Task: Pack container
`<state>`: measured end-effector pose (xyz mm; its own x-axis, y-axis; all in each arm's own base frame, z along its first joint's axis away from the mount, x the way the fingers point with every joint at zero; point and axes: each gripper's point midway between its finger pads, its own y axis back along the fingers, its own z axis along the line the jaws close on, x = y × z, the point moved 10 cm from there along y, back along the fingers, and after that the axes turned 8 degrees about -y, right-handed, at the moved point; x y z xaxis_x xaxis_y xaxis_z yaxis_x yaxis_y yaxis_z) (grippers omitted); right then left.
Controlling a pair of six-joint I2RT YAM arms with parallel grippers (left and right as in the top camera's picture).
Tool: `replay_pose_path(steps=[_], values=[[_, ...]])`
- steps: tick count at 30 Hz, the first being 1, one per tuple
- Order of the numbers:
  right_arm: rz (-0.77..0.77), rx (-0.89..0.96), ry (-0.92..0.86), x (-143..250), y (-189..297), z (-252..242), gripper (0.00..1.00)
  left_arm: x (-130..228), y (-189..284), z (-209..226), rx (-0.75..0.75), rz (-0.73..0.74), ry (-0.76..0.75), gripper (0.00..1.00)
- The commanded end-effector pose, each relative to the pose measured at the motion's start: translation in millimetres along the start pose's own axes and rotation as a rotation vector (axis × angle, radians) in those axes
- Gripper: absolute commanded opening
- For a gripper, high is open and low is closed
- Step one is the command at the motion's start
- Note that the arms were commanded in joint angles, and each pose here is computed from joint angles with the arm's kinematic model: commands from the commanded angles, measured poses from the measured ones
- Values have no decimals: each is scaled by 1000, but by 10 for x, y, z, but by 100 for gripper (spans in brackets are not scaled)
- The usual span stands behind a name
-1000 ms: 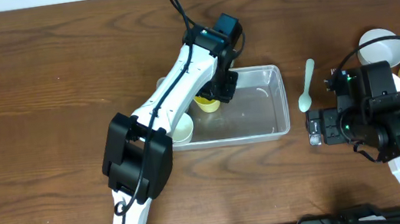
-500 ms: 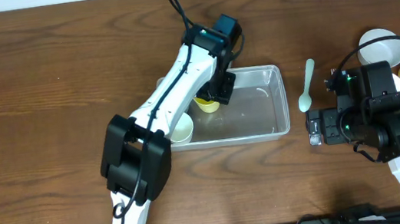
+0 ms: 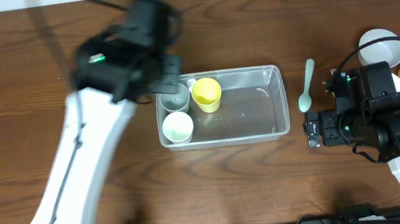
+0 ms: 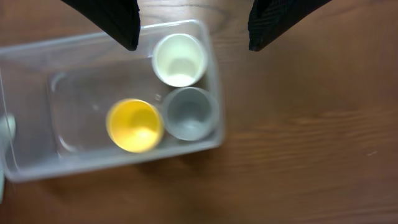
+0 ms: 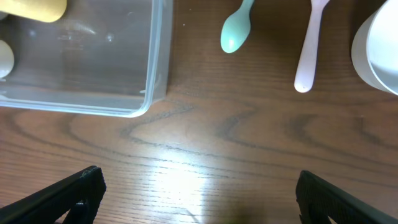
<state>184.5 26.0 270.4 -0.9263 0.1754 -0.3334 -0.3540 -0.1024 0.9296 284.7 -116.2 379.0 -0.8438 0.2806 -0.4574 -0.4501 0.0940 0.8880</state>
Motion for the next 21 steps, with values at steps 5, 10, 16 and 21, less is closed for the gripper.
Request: replay_pose_path(steps=[5, 10, 16, 21], values=[[-232, 113, -121, -292, 552, -44, 99, 498, 89, 407, -64, 25, 145, 57], [-426, 190, -260, -538, 1089, -235, 99, 963, -70, 474, -28, 34, 210, 57], [-394, 356, -450, -827, 1190, -817, 99, 1383, -320, 466, 9, 56, 284, 58], [-170, 403, -476, -1060, 692, -1284, 99, 1540, -473, 448, 7, 106, 285, 64]])
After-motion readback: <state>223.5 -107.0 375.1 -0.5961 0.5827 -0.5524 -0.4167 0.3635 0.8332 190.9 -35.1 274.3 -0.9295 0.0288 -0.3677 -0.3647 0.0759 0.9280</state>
